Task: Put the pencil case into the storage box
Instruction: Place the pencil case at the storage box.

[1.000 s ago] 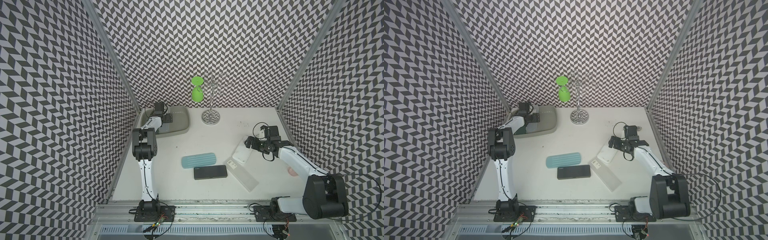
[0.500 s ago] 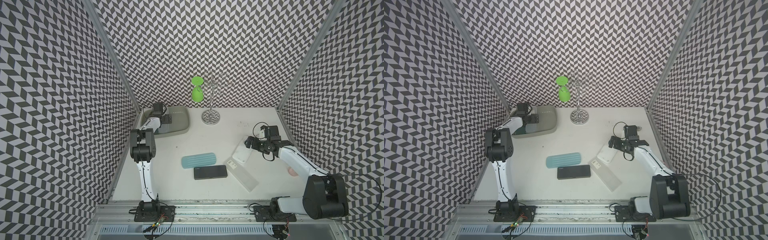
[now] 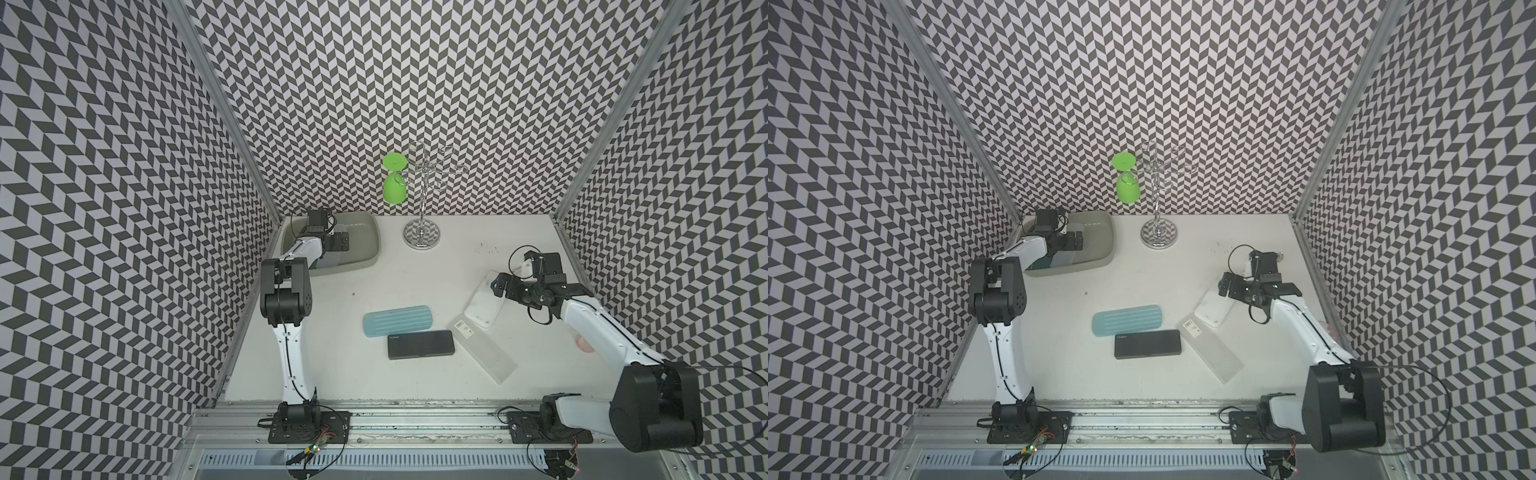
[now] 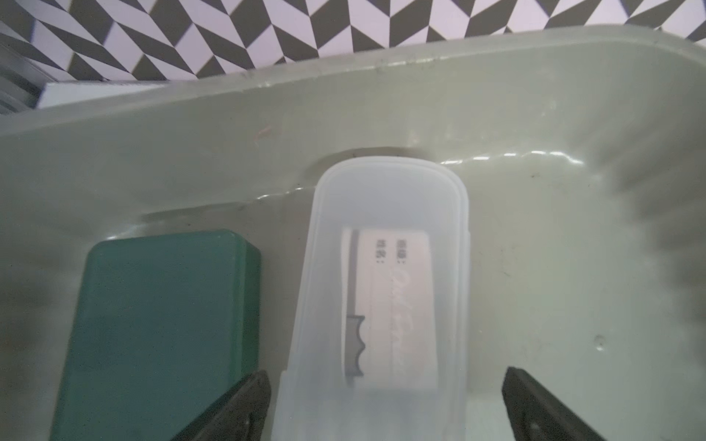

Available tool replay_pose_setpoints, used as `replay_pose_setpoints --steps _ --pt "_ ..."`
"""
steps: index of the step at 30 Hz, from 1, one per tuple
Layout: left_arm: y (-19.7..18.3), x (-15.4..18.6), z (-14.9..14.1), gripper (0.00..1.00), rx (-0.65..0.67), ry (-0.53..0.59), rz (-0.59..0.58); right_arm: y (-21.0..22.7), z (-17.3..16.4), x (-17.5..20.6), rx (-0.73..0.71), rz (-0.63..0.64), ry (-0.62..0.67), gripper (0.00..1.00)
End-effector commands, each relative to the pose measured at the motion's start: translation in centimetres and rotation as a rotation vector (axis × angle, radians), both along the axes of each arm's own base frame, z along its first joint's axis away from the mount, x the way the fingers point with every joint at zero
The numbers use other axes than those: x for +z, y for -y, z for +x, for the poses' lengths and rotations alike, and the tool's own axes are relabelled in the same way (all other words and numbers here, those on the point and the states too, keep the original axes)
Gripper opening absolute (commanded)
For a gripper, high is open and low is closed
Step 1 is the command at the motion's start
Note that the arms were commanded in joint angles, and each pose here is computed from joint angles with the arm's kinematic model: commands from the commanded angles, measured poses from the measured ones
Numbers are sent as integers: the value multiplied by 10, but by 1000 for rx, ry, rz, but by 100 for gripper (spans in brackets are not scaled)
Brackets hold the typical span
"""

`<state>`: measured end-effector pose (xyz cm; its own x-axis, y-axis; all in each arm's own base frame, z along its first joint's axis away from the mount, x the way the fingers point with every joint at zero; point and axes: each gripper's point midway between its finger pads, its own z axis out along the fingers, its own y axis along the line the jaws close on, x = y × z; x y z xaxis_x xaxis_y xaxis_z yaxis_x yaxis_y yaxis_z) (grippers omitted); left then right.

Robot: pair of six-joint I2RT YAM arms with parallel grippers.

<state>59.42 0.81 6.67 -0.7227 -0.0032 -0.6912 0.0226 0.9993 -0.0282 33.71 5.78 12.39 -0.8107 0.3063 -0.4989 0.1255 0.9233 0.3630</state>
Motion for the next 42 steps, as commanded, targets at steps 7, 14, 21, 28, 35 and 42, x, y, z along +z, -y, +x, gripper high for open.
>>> replay_pose_setpoints --steps 7,14,21,28,35,42 --pt "-12 22 -6 100 85 18 0 6 -4 8 -20 -14 35 100" --pt "-40 70 -13 100 223 113 136 5 -3 12 -26 -2 46 100" --pt "-25 88 -16 100 187 158 154 4 0 13 -29 6 53 100" --pt "76 63 -16 100 -64 110 44 3 1 12 -28 10 49 100" --pt "117 34 -18 100 -123 61 -54 6 -1 13 -33 -3 49 100" --pt "87 3 -19 100 -47 7 -34 8 -5 13 -37 -13 44 100"
